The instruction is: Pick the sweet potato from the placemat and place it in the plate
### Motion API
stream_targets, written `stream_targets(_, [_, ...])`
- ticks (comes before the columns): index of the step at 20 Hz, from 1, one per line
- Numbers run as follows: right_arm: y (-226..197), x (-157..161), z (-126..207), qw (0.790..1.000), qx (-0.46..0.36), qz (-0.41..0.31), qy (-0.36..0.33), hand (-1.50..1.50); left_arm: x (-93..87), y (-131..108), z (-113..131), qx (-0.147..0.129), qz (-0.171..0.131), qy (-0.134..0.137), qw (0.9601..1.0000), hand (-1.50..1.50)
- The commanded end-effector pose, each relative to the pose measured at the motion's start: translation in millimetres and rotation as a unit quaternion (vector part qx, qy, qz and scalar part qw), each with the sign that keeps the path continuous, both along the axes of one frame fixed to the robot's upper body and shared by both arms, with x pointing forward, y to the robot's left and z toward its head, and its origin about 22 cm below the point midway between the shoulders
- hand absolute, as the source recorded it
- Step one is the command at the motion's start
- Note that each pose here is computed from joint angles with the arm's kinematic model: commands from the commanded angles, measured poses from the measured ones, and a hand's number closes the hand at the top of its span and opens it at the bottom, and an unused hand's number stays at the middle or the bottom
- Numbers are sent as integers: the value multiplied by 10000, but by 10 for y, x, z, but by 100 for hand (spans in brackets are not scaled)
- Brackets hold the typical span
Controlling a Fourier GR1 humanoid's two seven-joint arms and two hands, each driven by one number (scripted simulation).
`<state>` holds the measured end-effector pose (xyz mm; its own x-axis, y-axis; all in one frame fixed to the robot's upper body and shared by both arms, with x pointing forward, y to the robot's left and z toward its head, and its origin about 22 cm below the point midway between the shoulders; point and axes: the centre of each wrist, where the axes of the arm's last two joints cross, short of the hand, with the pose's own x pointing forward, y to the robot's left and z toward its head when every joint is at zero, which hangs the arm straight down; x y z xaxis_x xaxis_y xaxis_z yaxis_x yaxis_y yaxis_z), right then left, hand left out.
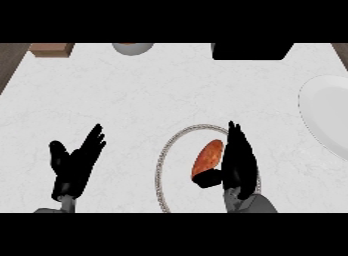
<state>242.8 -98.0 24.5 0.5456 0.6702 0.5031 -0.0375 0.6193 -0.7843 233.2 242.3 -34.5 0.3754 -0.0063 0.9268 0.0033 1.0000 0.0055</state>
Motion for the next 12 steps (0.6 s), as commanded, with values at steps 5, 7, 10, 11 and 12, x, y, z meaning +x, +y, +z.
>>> stream_targets(5, [89, 105, -403, 9980, 77, -349, 518, -150, 107, -50, -83, -36, -86, 26, 10000, 0])
stream_targets(7, [163, 138, -356, 9953, -165, 140, 947, 150, 36, -16, -54, 25, -89, -21, 10000, 0])
stream_targets(10, [156, 214, -414, 9968, -229, 281, 710, 150, 88, -221, 24, 28, -132, 22, 9999, 0])
stream_targets(11, [168, 318, -235, 9965, -348, 329, 683, 150, 22, -117, -26, 19, -35, -8, 10000, 0])
stream_targets(12, [99, 98, -307, 9968, -395, 314, 623, 150, -75, -183, 147, 0, 47, 64, 10000, 0])
